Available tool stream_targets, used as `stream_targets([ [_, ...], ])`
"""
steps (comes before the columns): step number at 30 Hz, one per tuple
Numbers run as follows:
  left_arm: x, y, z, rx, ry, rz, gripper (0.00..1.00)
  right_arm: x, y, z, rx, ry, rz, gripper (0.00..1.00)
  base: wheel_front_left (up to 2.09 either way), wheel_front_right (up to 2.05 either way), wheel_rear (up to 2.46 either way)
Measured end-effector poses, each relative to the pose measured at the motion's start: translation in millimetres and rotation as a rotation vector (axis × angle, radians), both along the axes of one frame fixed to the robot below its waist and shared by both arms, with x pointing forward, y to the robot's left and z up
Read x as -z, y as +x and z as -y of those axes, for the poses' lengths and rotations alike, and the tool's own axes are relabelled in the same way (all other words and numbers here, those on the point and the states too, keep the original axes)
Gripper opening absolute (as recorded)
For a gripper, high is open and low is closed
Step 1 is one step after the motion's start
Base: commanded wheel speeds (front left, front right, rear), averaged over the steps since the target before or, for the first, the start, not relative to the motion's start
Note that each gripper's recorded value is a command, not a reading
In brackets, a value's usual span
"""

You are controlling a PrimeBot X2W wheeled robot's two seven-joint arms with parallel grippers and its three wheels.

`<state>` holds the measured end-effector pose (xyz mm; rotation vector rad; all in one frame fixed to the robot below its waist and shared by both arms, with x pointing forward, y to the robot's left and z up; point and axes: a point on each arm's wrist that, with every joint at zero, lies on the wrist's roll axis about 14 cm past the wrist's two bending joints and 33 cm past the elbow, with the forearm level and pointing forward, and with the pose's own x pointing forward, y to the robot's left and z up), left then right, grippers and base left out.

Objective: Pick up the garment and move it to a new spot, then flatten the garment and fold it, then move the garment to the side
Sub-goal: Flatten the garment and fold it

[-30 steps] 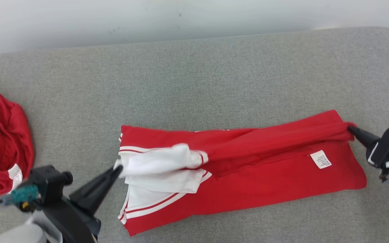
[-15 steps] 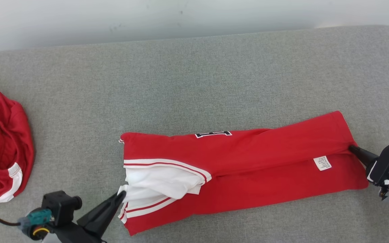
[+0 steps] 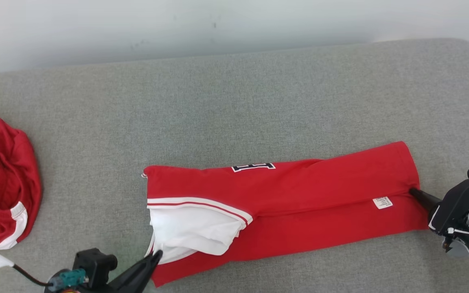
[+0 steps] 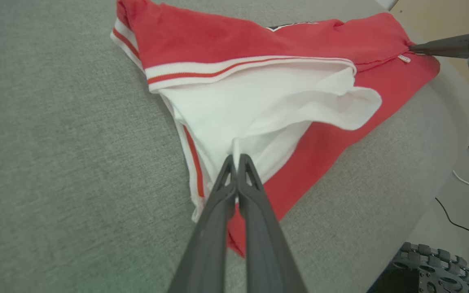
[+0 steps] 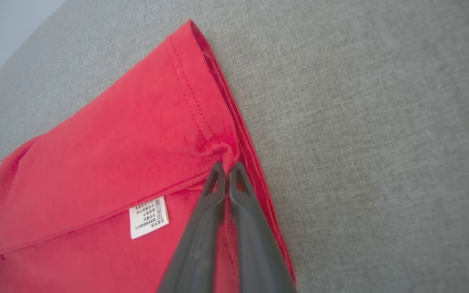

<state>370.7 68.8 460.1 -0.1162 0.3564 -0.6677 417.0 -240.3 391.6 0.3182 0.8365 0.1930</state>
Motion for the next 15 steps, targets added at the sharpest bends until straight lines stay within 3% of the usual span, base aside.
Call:
stream_targets([
  [1,1,-2,1,-0.001,0.001,-0.002,0.95,-1,0,0,0.001,-0.003,0.007,1.0,0.0,0.0,0.0],
  [2,2,-3,1,-0.002,0.001,-0.005,1.0,-2,-1,0,0.003,-0.002,0.012,1.0,0.0,0.0,0.0],
  [9,-2,0,-10,-0.134,0.003,0.009,1.0,-31,9,12,0.078,0.015,0.181,1.0,0.0,0.0,0.0],
  [15,-36,11,-19,-0.331,-0.097,0.106,1.0,-47,2,16,0.097,-0.004,0.327,1.0,0.0,0.0,0.0],
])
